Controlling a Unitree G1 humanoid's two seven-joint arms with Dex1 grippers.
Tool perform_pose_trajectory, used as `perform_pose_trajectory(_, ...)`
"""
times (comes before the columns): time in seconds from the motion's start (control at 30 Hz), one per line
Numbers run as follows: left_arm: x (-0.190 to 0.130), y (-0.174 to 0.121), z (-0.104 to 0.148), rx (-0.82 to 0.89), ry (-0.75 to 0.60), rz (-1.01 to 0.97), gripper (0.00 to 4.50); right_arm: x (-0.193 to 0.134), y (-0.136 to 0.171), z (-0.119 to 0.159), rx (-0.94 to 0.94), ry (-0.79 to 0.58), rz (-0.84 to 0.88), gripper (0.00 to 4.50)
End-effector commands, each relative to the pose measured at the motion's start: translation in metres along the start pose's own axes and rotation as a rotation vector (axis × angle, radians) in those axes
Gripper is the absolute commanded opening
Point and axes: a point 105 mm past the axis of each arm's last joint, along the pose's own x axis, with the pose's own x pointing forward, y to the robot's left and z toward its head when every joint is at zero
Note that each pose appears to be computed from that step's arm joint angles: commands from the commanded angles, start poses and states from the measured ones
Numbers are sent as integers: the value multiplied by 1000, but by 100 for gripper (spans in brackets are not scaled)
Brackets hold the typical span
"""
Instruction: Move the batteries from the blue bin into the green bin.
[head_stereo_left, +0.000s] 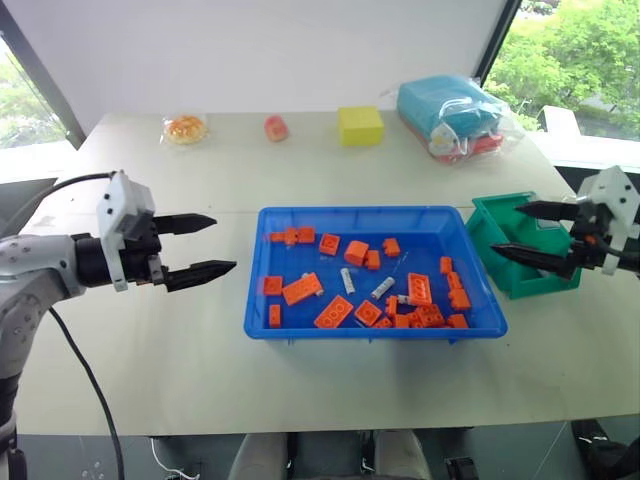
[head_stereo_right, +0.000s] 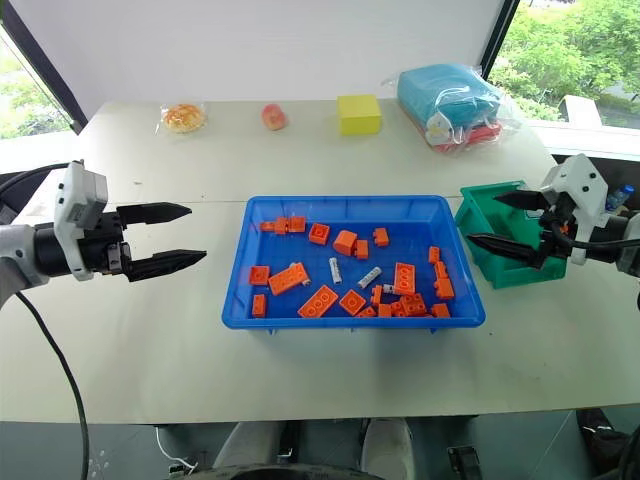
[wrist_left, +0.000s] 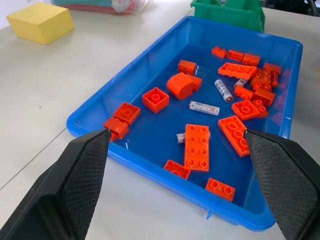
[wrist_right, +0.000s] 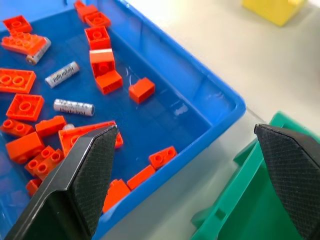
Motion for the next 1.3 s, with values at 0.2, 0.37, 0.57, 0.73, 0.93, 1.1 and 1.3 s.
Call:
perform_pose_trajectory(0.2,1,-7,9,37,-18,-27,445,26,10,31,-106,-40,114,450)
perform_pose_trajectory(0.37,3,-14,8,43,2,-65,445,74,45,51,-164,-48,299,450)
perform_pose_trajectory(0.57,2,-19,10,36,-1,-81,445,117,100,66,-223,-61,563,450)
perform_pose_trajectory(0.73,-1,-25,4,28,33,-105,445,150,116,69,-371,-38,695,450)
perform_pose_trajectory(0.93,-2,-33,1,28,44,-109,445,192,138,70,-543,35,864,450)
perform_pose_trajectory(1.1,-6,-42,-1,21,54,-99,445,217,156,64,-633,59,939,450)
perform_pose_trajectory(1.3,-16,-45,-2,7,65,-58,445,236,174,65,-684,35,969,450)
